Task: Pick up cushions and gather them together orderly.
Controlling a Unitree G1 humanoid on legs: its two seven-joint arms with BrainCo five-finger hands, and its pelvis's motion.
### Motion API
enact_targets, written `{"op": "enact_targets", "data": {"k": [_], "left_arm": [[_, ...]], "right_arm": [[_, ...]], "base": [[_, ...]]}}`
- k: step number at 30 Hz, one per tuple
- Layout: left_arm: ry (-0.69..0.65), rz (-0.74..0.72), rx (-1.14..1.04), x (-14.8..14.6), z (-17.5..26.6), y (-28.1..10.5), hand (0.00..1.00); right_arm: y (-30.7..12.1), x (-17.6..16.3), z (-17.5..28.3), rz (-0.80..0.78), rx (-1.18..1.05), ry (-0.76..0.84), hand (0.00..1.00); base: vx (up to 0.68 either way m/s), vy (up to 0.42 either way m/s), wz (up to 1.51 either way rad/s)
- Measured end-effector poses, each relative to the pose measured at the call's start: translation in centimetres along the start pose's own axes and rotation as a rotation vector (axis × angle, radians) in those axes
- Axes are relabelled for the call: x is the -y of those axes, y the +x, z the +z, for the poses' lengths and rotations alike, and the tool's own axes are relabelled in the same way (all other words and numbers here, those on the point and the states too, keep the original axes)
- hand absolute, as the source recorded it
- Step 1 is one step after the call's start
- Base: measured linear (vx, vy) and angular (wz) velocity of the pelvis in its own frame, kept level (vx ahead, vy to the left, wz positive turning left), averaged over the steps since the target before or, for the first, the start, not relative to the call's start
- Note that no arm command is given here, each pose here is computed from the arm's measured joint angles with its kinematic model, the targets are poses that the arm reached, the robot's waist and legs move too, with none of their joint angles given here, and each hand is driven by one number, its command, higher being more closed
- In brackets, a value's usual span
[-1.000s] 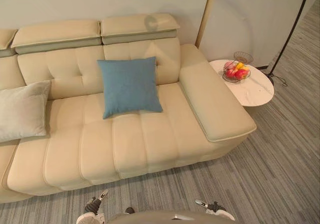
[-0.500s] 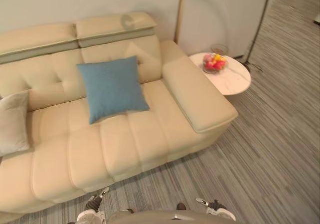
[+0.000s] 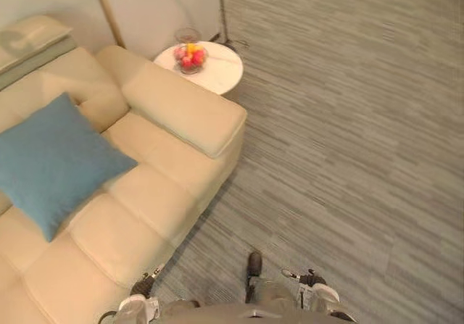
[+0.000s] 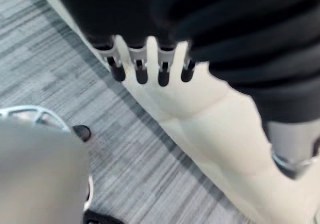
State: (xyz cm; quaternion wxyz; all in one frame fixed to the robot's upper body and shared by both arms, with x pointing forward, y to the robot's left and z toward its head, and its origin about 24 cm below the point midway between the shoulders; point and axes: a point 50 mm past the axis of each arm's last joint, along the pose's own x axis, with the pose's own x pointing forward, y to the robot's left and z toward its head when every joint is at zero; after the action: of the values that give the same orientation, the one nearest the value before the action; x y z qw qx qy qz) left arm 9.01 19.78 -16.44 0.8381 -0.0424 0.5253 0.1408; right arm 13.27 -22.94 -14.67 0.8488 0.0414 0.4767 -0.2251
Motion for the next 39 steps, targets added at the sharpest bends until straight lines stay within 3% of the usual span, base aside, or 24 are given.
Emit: {"op": "enact_targets", "data": {"k": [13, 27, 39], "left_arm": [[0.036, -0.075, 0.028, 2.1, 1.2, 0.2, 0.00], [0.000, -0.064, 0.053, 1.9, 1.9, 0.2, 0.00], [0.057, -0.074, 0.046, 2.0, 2.1, 0.4, 0.00]], "right_arm": [[-0.2, 2.3, -1.6, -0.053, -0.047, -0.027, 0.00], [-1.1, 2.8, -4.8, -0.085, -0.136, 0.031, 0.00], [-0.6, 1.9, -3.1, -0.053, -0.088, 0.005, 0.00]], "base": [[0.09, -0.088, -0.79], [0.16, 0.186, -0.96], [0.15, 0.075, -0.63]]}}
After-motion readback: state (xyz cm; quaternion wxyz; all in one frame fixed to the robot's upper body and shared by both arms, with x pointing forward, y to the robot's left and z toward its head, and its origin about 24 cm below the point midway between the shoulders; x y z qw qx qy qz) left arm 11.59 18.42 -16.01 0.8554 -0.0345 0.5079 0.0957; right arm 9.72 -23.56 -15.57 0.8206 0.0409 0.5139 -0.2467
